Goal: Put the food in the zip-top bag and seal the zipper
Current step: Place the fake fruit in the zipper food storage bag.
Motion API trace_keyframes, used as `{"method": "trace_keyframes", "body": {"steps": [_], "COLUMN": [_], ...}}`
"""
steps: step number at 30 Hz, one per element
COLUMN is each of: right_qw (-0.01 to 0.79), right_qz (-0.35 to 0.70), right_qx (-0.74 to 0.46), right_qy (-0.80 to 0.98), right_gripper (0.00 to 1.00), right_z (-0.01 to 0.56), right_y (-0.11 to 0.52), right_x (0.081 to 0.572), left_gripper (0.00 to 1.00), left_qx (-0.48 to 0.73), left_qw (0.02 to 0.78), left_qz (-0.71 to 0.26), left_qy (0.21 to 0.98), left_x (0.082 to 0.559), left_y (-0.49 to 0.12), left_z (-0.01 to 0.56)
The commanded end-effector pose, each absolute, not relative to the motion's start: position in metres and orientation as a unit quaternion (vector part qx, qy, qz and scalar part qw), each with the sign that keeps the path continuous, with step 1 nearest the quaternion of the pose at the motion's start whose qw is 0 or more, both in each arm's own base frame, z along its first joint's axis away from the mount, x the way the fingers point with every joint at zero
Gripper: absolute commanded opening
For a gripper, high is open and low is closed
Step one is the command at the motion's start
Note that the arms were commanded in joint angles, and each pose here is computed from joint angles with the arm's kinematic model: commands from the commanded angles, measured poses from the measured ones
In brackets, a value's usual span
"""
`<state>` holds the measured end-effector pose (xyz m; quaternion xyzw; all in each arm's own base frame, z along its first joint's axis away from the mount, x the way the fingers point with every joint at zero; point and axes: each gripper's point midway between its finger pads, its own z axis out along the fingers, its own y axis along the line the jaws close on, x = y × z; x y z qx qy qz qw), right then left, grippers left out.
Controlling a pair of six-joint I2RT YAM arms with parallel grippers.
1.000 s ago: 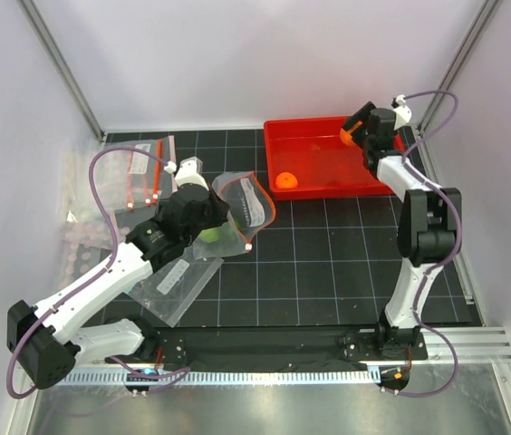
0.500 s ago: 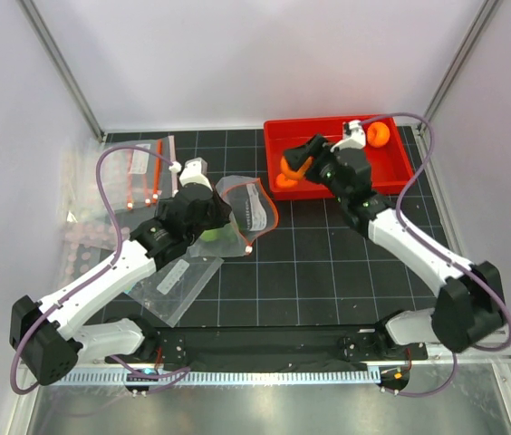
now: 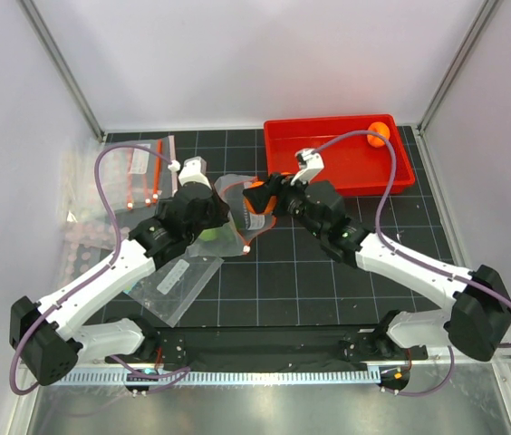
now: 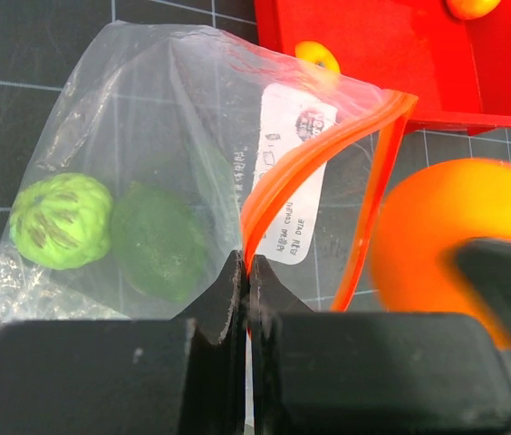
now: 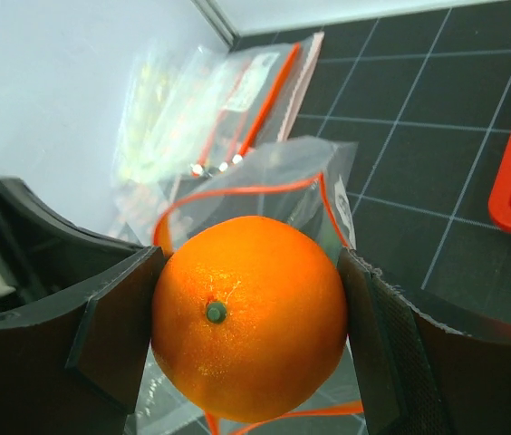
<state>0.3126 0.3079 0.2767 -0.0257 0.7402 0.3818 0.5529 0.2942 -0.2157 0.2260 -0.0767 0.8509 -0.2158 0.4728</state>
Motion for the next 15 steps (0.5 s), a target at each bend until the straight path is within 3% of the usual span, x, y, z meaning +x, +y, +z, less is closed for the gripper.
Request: {"method": "trace_keyframes", "body": {"steps": [1,9,11,13,15], "right_qw": [0.582,0.560,0.558,0.559,0.563], "right_qz": [0.376,0.357,0.357,0.347,0.344], "right_qx": [-0.038,-0.049,-0.055,-0.054,-0.058], "right_qy": [0.720,0.746,0.747,0.751,0.749], "right_gripper": [0.49,0.53,0.69,0.99,1.00], "right_z": [0.283,0.243,0.243,0.242,0.245], "right_y": [0.317,0.339,0.345,0.346,0.345], "right_x": [0.318,0.330,0.331,0.332,0.330], "left_gripper": [0.00,0.00,0.00,0.00,0.00], "left_qx": [-0.085,-0.078,-0.077,-0.076,-0.076], "left_qw": [0.504,0.502,0.500,0.498,0.498], "left_qz": [-0.225,-0.240,-0.242,-0.244,-0.244], "left_qy": [0.830,0.827,0.828,0.829,0.828], "left_x": [0.300,0.294,0.294,0.293,0.292], "left_y": [-0.211,-0.213,-0.214,-0.215,-0.214], "left_z": [0.259,0.265,0.265,0.266,0.268]}}
